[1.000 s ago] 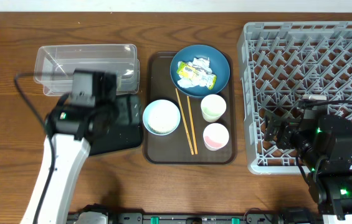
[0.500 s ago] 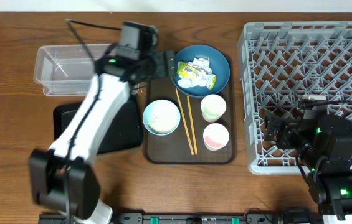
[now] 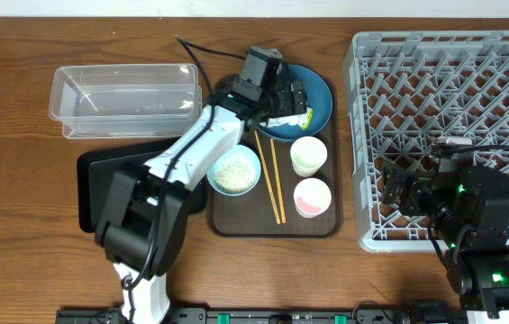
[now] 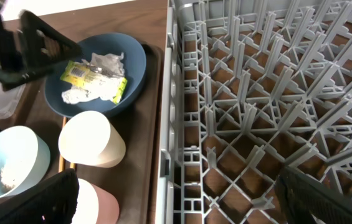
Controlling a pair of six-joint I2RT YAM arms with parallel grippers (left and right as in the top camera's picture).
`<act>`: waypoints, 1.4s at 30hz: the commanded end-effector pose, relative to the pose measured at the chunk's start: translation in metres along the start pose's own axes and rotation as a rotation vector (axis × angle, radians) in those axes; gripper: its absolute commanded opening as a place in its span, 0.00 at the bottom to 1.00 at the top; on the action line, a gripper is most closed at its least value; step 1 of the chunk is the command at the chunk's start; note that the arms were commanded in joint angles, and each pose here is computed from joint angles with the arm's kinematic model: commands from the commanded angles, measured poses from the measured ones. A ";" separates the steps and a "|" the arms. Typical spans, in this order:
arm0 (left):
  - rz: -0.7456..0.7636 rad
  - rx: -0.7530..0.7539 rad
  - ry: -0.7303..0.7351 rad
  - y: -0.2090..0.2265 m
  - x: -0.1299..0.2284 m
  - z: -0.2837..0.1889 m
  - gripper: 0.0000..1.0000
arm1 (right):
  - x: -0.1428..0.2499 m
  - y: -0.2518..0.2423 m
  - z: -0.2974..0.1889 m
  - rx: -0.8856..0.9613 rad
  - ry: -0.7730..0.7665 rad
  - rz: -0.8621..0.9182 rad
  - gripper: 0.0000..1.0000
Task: Sort waste into correct bins and load items into the dishwasher rack
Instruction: 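Reach the left gripper to the blue plate and grasp the snack wrapper, then carry the wrapper left and drop it into the clear bin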
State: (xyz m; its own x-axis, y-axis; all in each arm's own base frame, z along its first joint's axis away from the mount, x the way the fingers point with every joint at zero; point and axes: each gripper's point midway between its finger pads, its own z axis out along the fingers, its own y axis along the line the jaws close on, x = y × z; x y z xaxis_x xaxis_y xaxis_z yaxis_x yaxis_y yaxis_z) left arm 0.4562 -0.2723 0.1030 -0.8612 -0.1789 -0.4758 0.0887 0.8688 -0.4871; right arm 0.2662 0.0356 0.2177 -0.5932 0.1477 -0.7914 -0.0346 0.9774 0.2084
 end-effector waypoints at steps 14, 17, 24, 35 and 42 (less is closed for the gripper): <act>-0.257 -0.082 0.026 0.012 0.021 0.034 0.96 | -0.002 0.004 -0.004 -0.010 0.006 -0.012 0.99; -0.272 -0.093 0.038 0.015 0.027 0.040 0.96 | -0.002 0.004 -0.004 -0.010 0.006 -0.013 0.99; -0.268 -0.080 0.023 0.017 0.027 0.054 0.91 | -0.002 0.004 -0.004 -0.010 0.006 -0.012 0.99; -0.265 -0.069 0.004 0.015 0.023 0.055 0.64 | -0.001 0.004 -0.004 -0.010 0.007 -0.012 0.99; -0.264 -0.105 -0.030 0.022 0.018 0.055 0.56 | -0.001 0.004 -0.004 -0.010 0.007 -0.012 0.99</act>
State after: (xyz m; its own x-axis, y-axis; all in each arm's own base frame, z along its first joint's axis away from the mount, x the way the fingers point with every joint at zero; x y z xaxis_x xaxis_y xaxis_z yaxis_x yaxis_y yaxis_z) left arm 0.4610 -0.2835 0.0396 -0.8527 -0.4091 -0.3248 -0.1926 0.8243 -0.5325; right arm 0.2630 0.0354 0.2133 -0.6108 0.1464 -0.7781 -0.0300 0.9778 0.2075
